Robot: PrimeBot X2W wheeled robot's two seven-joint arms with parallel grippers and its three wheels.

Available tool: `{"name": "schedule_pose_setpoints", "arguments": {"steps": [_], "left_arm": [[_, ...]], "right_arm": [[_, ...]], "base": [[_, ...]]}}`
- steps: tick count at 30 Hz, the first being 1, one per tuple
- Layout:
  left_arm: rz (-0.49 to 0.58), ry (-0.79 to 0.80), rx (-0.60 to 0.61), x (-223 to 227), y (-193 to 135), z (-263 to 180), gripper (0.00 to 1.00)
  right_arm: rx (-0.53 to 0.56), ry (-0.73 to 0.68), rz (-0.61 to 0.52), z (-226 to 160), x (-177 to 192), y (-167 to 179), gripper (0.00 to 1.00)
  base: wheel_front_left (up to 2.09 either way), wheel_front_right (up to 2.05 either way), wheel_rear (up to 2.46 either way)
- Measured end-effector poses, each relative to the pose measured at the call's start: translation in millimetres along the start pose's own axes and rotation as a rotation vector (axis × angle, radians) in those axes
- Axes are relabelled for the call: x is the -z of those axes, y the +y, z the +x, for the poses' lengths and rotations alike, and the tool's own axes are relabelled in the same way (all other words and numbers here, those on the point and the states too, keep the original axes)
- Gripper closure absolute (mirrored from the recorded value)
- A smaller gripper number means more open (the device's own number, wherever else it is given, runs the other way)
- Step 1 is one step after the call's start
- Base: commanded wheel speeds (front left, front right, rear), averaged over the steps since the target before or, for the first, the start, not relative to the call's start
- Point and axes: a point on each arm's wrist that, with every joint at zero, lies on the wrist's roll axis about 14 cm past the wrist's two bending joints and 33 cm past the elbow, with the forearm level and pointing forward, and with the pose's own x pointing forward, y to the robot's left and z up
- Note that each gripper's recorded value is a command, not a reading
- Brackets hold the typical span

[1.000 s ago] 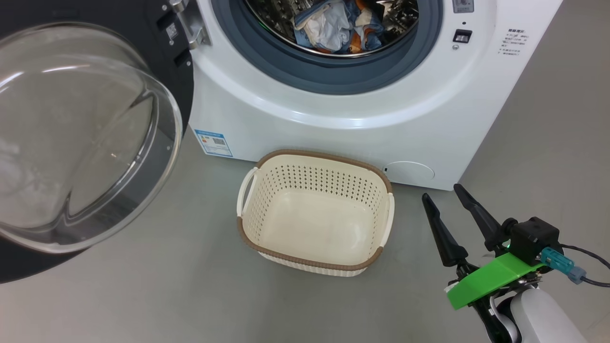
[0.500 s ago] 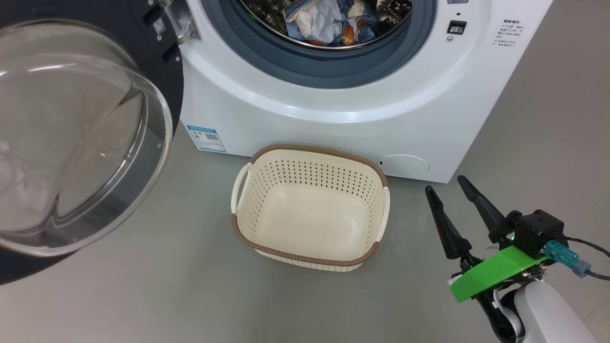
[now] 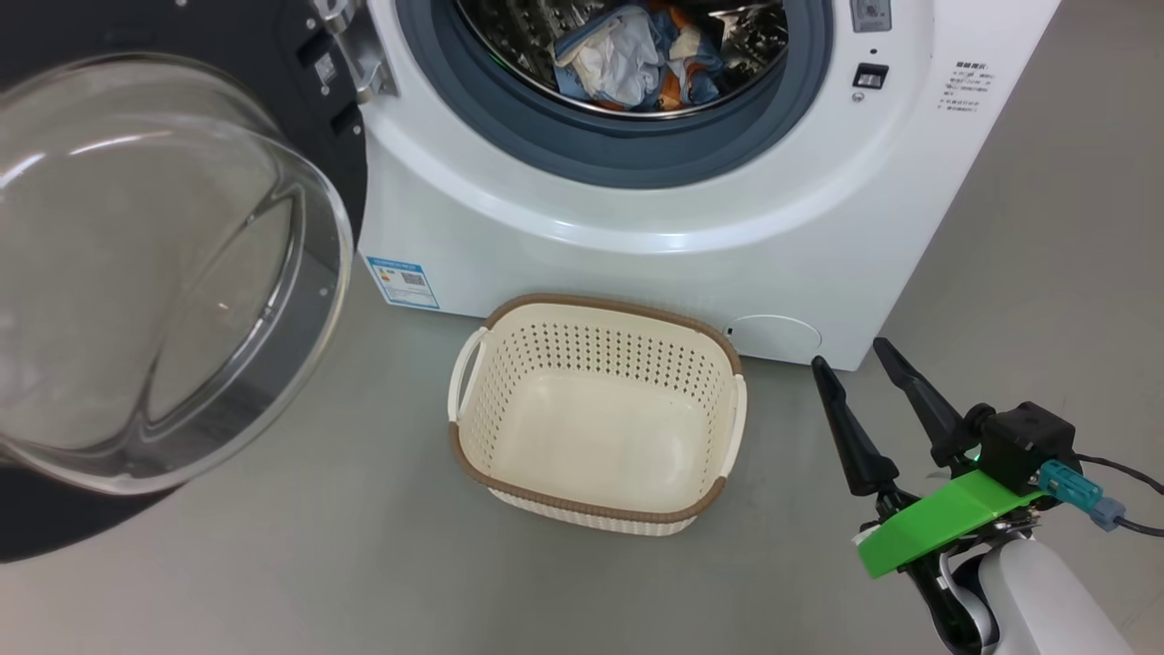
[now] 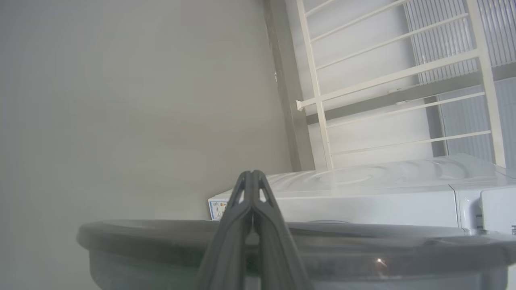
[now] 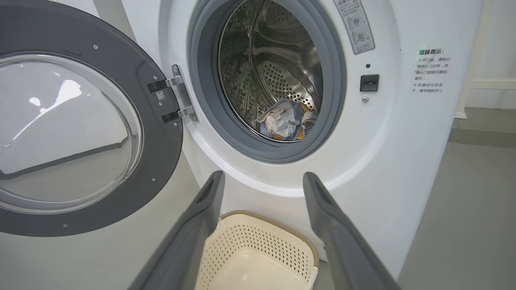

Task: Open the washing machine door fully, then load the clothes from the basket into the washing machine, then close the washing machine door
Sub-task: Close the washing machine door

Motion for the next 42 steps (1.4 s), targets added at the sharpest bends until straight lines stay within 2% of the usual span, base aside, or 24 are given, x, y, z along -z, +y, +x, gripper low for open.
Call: {"name": "schedule_pose_setpoints", "arguments": {"steps": [12,20,28,33,42], "left_arm": [[0.015,0.229,0.066,30.5,-2.5,-17.9,1.0],[0.046,0.399,0.118,71.6,1.9,-31.5,1.0],[0.041,0.502,0.222,98.9,-1.5,-56.9,1.0],[0.028,0.595,0.292,124.4,-14.5,-78.7,1.0],[0.011,0.748,0.439,176.8,-58.7,-115.2,1.0]], "right_arm": [[-0.001,-0.032,0.008,-2.0,-12.6,8.3,0.0],[-0.004,-0.04,0.021,-5.6,-15.3,16.0,0.0],[0.015,-0.052,0.024,-15.2,-20.6,15.3,0.0],[0.021,-0.05,0.023,-19.5,-20.8,15.0,0.0],[0.016,-0.058,0.021,-23.7,-24.6,18.8,0.0]], "base": [[0.0,0.0,0.0],[0.0,0.0,0.0],[0.0,0.0,0.0],[0.0,0.0,0.0],[0.0,0.0,0.0]]}}
